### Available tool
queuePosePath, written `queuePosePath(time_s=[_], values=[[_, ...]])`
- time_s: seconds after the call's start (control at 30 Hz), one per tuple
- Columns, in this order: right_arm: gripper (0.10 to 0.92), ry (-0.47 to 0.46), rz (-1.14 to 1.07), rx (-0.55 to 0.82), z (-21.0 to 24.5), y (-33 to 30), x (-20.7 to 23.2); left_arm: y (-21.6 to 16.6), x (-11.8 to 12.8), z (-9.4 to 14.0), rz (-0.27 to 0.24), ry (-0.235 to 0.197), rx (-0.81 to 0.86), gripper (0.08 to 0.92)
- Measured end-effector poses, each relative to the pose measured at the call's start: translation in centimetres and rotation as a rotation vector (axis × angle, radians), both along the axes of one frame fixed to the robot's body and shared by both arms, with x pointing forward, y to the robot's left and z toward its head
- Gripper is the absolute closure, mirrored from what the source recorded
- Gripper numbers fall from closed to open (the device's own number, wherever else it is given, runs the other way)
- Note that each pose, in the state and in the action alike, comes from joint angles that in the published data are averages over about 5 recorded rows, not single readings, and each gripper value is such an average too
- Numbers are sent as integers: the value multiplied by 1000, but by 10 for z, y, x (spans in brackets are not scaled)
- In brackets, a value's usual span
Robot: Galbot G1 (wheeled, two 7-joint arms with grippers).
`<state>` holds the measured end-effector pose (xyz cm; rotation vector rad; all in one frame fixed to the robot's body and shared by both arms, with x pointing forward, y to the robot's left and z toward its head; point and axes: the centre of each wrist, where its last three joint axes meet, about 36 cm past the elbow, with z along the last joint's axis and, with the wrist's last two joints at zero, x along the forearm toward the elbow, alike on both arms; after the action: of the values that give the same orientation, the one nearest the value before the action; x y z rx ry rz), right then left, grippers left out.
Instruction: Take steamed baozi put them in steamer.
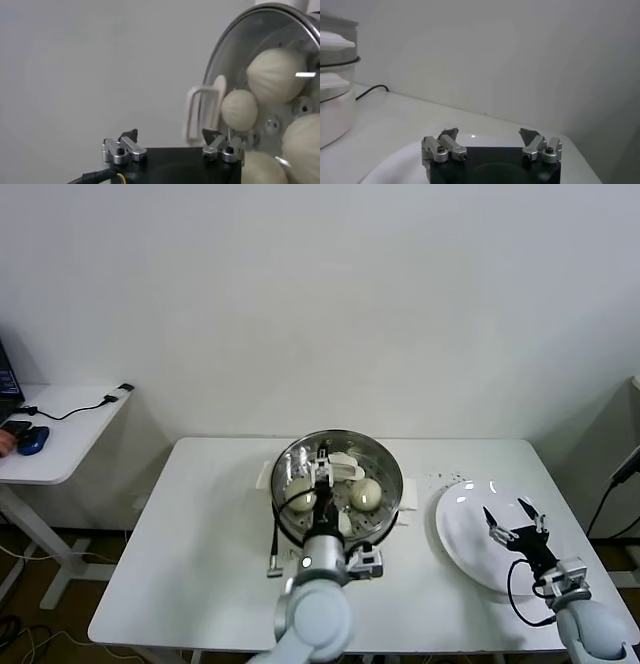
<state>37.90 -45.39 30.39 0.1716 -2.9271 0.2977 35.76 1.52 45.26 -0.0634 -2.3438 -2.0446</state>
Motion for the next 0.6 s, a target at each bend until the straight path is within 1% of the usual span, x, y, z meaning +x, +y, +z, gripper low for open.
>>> queuePosePath(time_s=[0.13, 0.27, 0.37, 0.5, 0.6], values=[[200, 6, 1, -6, 3, 0, 0, 21, -14, 6, 9, -10, -43, 177], [200, 9, 4, -10, 8, 1, 0, 51, -24, 5, 41, -8, -106, 177], [200, 6, 6, -4, 12, 2, -1, 76, -28, 5, 89, -8, -181, 177], [200, -3, 5, 11, 16, 7, -2, 116, -30, 1, 175, 2, -300, 177], [200, -9, 5, 21, 19, 12, -4, 147, -34, -4, 207, 23, -407, 177]])
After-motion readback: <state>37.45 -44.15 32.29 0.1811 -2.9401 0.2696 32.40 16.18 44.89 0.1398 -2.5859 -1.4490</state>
